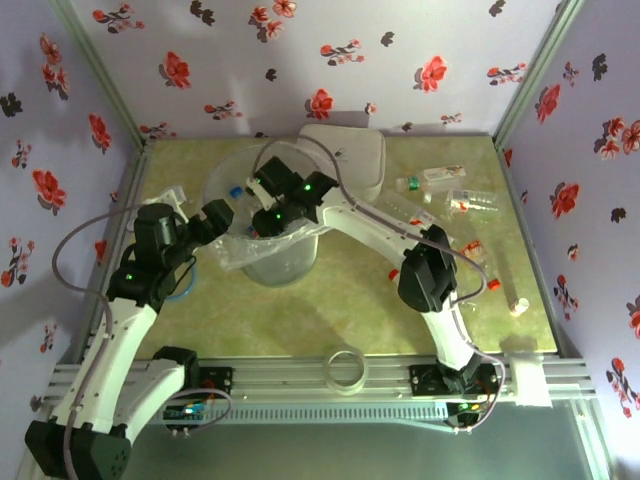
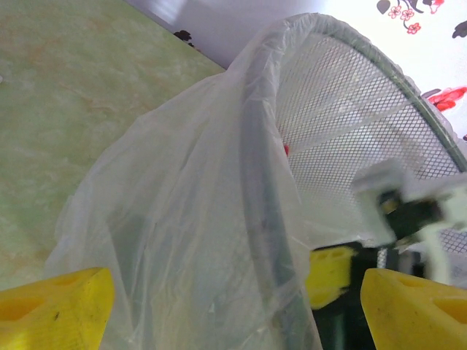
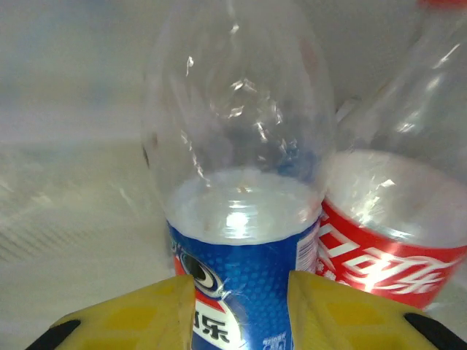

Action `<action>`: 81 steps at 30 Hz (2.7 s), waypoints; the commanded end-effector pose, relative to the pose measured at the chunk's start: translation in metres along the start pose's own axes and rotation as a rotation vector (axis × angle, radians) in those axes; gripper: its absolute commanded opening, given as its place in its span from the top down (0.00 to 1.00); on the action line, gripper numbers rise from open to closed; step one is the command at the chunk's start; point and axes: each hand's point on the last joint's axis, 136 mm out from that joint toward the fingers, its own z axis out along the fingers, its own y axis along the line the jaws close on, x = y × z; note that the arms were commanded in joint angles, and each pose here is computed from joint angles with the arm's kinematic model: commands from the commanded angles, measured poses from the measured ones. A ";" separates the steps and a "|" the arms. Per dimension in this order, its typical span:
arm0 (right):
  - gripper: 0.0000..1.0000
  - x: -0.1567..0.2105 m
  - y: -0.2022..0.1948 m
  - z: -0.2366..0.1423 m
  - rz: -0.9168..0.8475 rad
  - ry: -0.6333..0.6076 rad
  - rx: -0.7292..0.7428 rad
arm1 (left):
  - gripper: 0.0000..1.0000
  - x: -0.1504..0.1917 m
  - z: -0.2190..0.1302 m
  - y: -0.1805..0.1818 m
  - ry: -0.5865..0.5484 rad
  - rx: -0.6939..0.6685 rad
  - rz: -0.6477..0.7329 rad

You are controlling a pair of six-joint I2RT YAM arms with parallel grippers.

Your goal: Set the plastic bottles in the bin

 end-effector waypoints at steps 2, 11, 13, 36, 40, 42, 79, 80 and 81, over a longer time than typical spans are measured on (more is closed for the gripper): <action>0.63 -0.028 0.003 -0.028 0.004 -0.104 -0.006 | 0.12 0.000 0.003 0.001 0.006 0.003 -0.004; 0.55 -0.085 0.001 -0.137 -0.014 -0.358 -0.002 | 0.12 -0.003 -0.001 -0.003 0.002 0.006 0.008; 0.51 -0.087 -0.007 -0.163 -0.008 -0.408 0.029 | 0.11 -0.003 -0.001 -0.002 0.004 0.004 0.009; 0.21 0.167 -0.217 -0.246 0.645 -0.227 0.567 | 0.11 -0.006 0.002 -0.005 -0.001 0.010 0.020; 0.22 0.215 -0.207 -0.214 0.660 -0.007 0.537 | 0.11 -0.008 0.005 -0.006 0.001 0.007 0.020; 0.24 0.235 -0.200 -0.196 0.672 0.077 0.509 | 0.11 -0.009 0.006 -0.007 -0.003 0.011 0.015; 0.57 0.297 -0.208 -0.052 0.534 0.517 0.519 | 0.12 -0.025 0.005 -0.024 0.083 -0.024 0.289; 0.60 0.294 -0.209 -0.054 0.531 0.507 0.523 | 0.12 -0.025 0.005 -0.024 0.085 -0.019 0.290; 0.62 0.289 -0.210 -0.056 0.529 0.494 0.526 | 0.11 -0.024 0.005 -0.025 0.086 -0.015 0.292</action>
